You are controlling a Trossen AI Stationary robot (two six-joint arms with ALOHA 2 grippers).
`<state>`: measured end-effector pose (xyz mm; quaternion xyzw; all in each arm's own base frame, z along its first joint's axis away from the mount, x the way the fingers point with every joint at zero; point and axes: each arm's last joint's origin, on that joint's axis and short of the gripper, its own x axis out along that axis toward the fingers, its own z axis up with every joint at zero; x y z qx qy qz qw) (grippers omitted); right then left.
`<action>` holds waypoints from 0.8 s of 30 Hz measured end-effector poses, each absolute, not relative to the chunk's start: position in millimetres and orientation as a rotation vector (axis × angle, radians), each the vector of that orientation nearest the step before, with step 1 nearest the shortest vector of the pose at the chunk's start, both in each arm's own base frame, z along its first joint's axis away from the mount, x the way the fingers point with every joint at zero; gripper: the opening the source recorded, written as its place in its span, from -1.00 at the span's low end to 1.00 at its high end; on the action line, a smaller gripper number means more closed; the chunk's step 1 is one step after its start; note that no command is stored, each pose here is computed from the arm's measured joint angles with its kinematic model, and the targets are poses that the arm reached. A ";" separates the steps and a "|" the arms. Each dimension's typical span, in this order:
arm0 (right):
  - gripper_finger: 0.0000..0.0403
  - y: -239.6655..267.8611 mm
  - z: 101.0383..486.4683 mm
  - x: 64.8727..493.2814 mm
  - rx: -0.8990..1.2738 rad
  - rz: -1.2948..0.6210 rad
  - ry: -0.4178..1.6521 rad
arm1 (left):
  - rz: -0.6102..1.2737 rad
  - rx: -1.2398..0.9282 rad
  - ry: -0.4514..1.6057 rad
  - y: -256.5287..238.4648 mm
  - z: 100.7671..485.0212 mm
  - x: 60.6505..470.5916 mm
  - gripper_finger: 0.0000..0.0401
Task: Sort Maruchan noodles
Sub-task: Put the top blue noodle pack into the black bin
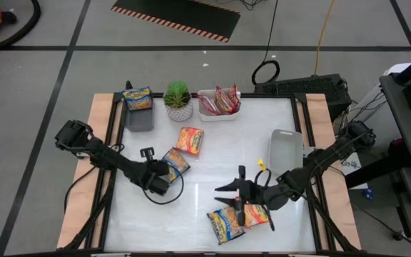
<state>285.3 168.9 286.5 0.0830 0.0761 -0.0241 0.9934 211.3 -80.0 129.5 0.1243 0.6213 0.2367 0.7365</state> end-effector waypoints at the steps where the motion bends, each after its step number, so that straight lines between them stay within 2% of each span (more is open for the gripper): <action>1: -0.42 167.6 285.8 285.7 0.171 -0.070 0.156 | 0.515 0.281 1.372 -80.8 132.1 212.4 -0.98; 5: -0.40 157.6 278.3 287.4 0.183 -0.194 0.201 | 0.494 0.335 1.382 -89.3 151.9 219.9 -0.98; 8: -0.31 146.8 268.0 289.8 0.204 -0.262 0.269 | 0.479 0.415 1.304 -101.8 170.7 228.2 -0.98; 13: -0.04 133.9 243.2 298.5 0.249 -0.187 0.351 | 0.451 0.592 1.118 -124.7 198.3 238.7 -0.98; 19: 0.32 127.8 216.7 312.7 0.300 -0.104 0.418 | 0.455 0.680 0.993 -138.9 219.0 244.1 -0.98; 24: 0.45 127.5 200.4 327.1 0.318 -0.093 0.408 | 0.395 0.743 0.971 -146.5 221.6 245.4 -0.99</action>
